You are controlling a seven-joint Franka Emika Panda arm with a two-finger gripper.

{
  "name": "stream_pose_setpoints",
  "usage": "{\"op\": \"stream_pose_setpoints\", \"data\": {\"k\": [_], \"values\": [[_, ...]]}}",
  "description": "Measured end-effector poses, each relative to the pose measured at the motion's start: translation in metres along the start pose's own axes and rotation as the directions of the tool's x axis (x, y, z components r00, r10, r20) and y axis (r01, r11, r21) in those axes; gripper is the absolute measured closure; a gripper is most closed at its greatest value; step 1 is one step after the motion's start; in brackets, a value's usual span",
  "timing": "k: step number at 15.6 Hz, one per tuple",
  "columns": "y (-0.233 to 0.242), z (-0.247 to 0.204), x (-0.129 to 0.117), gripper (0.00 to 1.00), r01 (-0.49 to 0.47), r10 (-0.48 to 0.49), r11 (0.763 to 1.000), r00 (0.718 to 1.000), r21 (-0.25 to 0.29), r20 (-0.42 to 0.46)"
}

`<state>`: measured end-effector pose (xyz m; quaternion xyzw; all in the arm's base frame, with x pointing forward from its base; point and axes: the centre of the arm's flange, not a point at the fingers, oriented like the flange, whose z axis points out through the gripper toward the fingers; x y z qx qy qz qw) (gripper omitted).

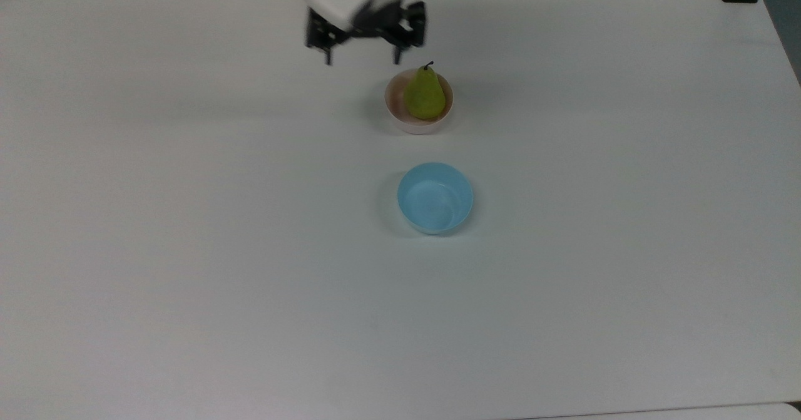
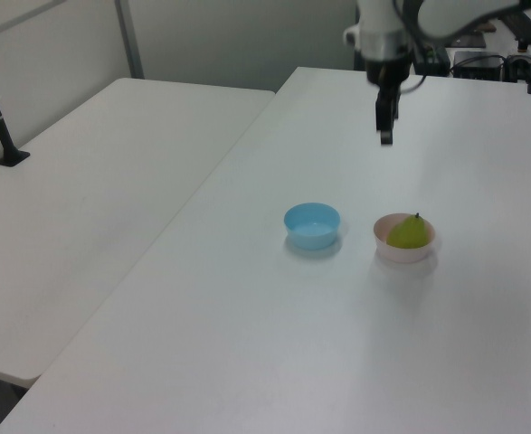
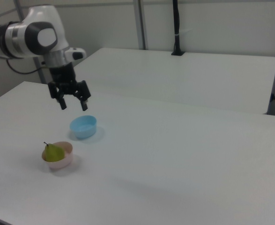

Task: Place the pear in the bowl
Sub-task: 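Raise the open gripper away from the pink bowl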

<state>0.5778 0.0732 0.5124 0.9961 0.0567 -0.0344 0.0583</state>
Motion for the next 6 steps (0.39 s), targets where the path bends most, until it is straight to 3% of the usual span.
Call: {"op": "stream_pose_setpoints", "data": {"k": [6], "values": [[0.087,-0.012,-0.019,0.00,-0.149,0.149,0.989,0.989,0.015,0.007]]}}
